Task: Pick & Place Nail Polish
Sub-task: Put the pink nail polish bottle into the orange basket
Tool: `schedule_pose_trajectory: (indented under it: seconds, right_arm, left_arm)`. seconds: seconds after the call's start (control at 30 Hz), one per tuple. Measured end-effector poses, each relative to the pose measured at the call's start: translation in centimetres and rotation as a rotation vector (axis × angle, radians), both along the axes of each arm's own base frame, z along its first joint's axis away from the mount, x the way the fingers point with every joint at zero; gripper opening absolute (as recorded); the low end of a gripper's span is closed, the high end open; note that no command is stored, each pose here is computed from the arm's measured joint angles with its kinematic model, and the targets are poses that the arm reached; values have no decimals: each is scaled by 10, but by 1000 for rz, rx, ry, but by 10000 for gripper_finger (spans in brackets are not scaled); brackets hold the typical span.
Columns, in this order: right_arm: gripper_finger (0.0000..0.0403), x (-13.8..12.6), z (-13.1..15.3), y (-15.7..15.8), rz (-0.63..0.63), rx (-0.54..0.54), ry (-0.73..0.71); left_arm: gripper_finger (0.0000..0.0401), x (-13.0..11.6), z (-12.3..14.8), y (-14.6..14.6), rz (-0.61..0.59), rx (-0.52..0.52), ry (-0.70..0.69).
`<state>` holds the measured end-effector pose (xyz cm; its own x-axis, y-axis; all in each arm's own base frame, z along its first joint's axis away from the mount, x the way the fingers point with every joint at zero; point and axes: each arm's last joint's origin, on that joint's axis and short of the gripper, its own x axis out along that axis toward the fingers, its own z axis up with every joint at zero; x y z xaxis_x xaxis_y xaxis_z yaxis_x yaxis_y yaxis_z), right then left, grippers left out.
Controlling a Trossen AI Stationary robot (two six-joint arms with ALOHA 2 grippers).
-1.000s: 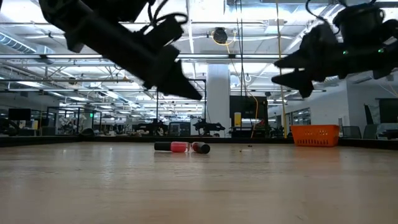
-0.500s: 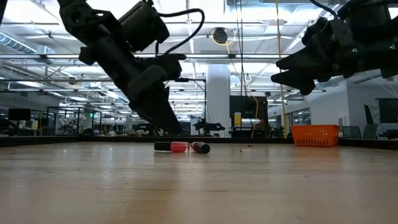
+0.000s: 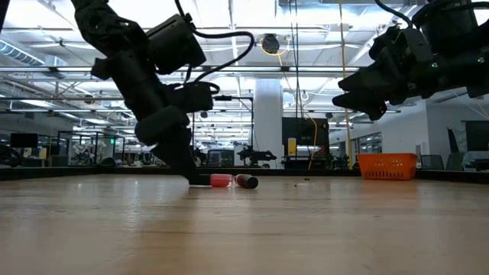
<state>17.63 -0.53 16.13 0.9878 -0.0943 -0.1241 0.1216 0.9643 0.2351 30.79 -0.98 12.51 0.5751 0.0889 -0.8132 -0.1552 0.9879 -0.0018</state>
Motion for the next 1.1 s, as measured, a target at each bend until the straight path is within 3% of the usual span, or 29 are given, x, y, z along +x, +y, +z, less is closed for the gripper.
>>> schedule_pose_trajectory:
  seconds: [0.13, 0.37, 1.1]
  right_arm:
    - [235, 0, 0, 0, 0, 0, 0]
    - [232, 0, 0, 0, 0, 0, 0]
    - [230, 0, 0, 0, -1, 4, 0]
  left_arm:
    - [150, 1, 1, -2, -77, 50, -12]
    - [150, 3, -6, -4, -101, 93, 4]
    - [149, 6, -19, -4, -92, 67, 24]
